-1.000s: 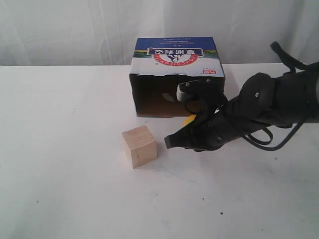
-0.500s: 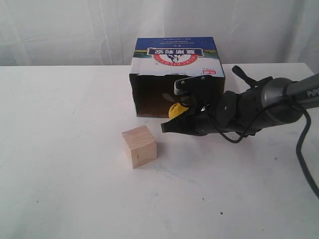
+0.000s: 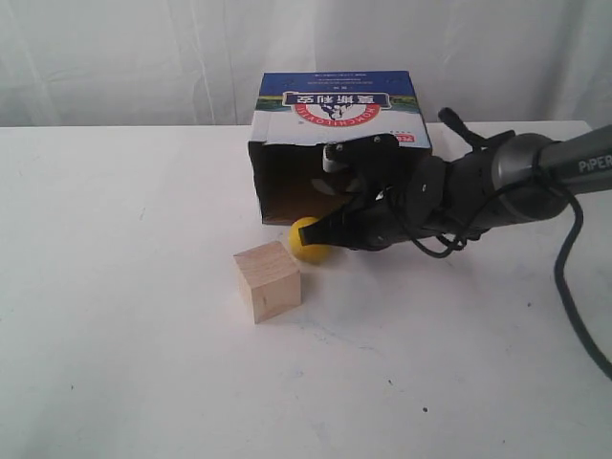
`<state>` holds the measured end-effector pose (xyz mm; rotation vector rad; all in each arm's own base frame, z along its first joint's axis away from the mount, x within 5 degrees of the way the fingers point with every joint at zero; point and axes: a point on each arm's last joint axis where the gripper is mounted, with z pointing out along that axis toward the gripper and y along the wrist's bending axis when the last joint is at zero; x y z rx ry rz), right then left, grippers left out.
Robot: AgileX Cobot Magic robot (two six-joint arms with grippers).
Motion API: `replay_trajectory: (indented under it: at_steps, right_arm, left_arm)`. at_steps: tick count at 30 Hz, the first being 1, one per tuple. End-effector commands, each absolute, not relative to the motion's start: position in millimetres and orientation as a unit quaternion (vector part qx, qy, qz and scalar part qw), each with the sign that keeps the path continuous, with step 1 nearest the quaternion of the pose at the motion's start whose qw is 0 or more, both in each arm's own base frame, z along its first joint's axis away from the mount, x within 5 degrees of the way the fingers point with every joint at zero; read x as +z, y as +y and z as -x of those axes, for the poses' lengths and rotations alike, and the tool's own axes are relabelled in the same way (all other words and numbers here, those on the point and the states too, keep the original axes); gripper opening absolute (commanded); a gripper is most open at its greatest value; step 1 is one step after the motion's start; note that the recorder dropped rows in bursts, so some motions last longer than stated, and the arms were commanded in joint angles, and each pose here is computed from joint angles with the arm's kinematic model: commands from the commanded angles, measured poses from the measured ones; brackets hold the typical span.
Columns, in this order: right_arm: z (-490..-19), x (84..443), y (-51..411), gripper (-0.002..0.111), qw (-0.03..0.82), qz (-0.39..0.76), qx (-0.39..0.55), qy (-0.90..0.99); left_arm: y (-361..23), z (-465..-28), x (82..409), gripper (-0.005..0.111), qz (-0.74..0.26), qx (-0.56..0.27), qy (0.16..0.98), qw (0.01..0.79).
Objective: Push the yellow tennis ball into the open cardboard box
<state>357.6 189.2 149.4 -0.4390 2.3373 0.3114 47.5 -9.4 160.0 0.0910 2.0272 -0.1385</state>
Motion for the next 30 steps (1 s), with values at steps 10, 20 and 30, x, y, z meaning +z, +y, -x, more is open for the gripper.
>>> replay_trajectory:
  at_steps: [10,20,30]
  right_arm:
    - [-353,199,196,0.000,0.351,0.225,0.151,0.896]
    - [-361,186,208,0.000,0.308,0.232,0.177,0.906]
    - [-369,185,216,0.000,0.319,0.222,0.206,0.898]
  left_arm:
    - [-10,-46,155,0.000,-0.043,-0.061,0.857,0.509]
    - [-10,-46,155,0.000,-0.043,-0.061,0.857,0.509]
    - [-10,-46,155,0.000,-0.043,-0.061,0.857,0.509]
